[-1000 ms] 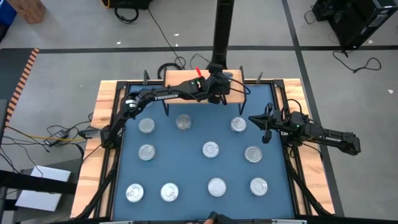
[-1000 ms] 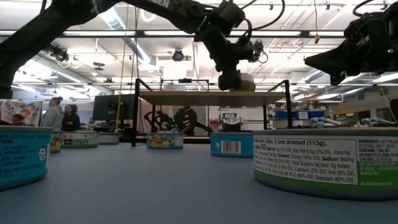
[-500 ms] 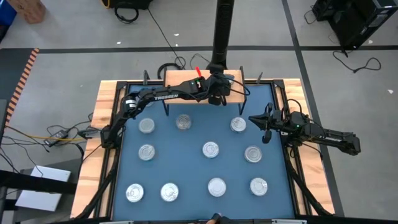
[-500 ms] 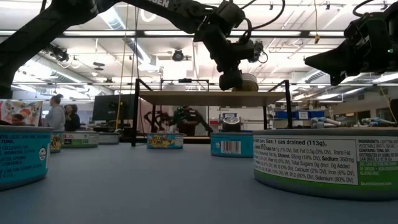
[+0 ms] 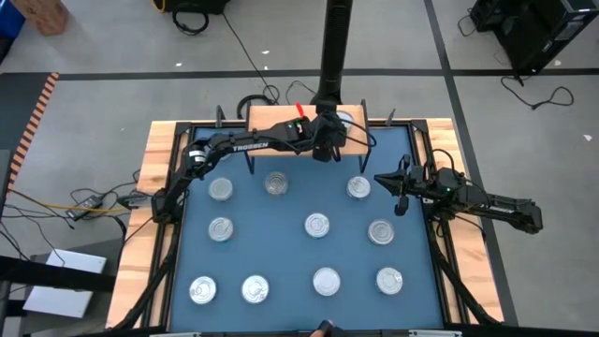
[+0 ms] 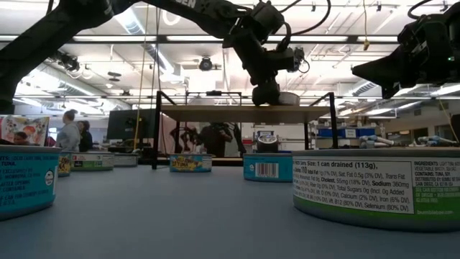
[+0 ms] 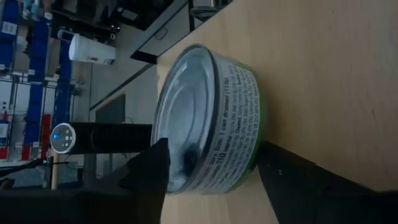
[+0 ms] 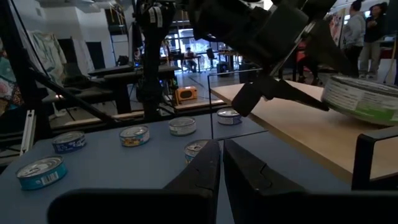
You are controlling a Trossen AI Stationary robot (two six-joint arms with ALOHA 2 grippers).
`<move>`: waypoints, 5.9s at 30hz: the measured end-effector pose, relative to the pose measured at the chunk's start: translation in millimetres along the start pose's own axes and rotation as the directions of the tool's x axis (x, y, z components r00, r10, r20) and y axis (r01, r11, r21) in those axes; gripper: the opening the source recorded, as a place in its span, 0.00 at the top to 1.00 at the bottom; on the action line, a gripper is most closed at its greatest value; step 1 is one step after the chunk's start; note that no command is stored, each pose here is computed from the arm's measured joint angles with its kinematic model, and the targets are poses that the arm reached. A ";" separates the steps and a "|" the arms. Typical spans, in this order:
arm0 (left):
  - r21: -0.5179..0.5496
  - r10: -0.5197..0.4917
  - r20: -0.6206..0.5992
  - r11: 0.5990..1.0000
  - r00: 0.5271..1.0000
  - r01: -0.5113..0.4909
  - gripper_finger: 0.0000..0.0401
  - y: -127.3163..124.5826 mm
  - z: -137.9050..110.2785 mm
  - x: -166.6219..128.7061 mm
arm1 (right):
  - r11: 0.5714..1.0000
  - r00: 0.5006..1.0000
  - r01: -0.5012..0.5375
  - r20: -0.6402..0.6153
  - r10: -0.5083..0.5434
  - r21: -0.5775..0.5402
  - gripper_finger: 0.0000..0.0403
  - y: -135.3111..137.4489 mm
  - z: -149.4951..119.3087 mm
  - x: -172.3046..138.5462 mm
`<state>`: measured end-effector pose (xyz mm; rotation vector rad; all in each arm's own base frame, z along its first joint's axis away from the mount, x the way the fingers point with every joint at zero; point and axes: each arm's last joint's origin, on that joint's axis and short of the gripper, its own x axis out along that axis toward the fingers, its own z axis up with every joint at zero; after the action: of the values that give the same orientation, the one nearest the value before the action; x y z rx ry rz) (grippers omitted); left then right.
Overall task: Stack canned seafood by type on shelf
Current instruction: Put the green tuna can on the shelf, then put the blue tuna can on the shelf
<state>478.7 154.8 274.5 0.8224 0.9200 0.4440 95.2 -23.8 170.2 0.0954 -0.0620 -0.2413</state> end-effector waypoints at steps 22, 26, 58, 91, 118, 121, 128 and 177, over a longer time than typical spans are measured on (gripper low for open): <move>-0.139 0.021 0.046 0.990 0.999 -0.014 0.38 18.0 -9.5 8.7 | 1.000 1.000 0.000 0.000 0.000 0.000 0.92 0.0 0.1 0.0; -0.166 0.034 0.054 0.986 0.998 -0.025 0.38 22.4 -11.9 10.8 | 1.000 1.000 -0.001 0.000 0.001 0.000 0.92 0.0 0.1 0.0; -0.475 0.053 0.331 0.872 0.942 0.118 0.99 37.8 10.6 -34.6 | 1.000 1.000 0.000 0.000 0.000 0.000 0.92 0.0 0.1 0.0; -0.566 0.175 0.713 0.715 0.679 0.410 1.00 -124.9 -134.3 -182.0 | 1.000 1.000 -0.003 0.000 0.003 0.000 0.92 0.1 0.1 0.0; -0.489 0.052 0.744 0.721 0.666 0.490 1.00 -159.2 -170.7 -174.6 | 1.000 0.997 -0.025 0.067 0.025 -0.002 0.92 1.2 6.6 -0.3; -0.491 0.052 0.747 0.715 0.662 0.498 1.00 -159.7 -171.7 -175.2 | 1.000 0.997 -0.026 0.075 0.026 -0.002 0.92 1.2 7.5 -0.3; -0.468 0.050 0.780 0.709 0.624 0.527 1.00 -171.1 -187.0 -180.6 | 0.999 0.990 -0.032 0.138 0.033 -0.004 0.92 1.9 13.4 -1.0; -0.417 0.019 0.805 0.729 0.592 0.543 0.99 -188.9 -211.3 -187.0 | 0.945 0.404 -0.212 -0.858 0.318 0.250 0.88 148.2 62.8 87.6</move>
<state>199.4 5.7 151.8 0.1455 0.0221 0.0520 210.4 92.8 251.9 0.3104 1.0030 0.1735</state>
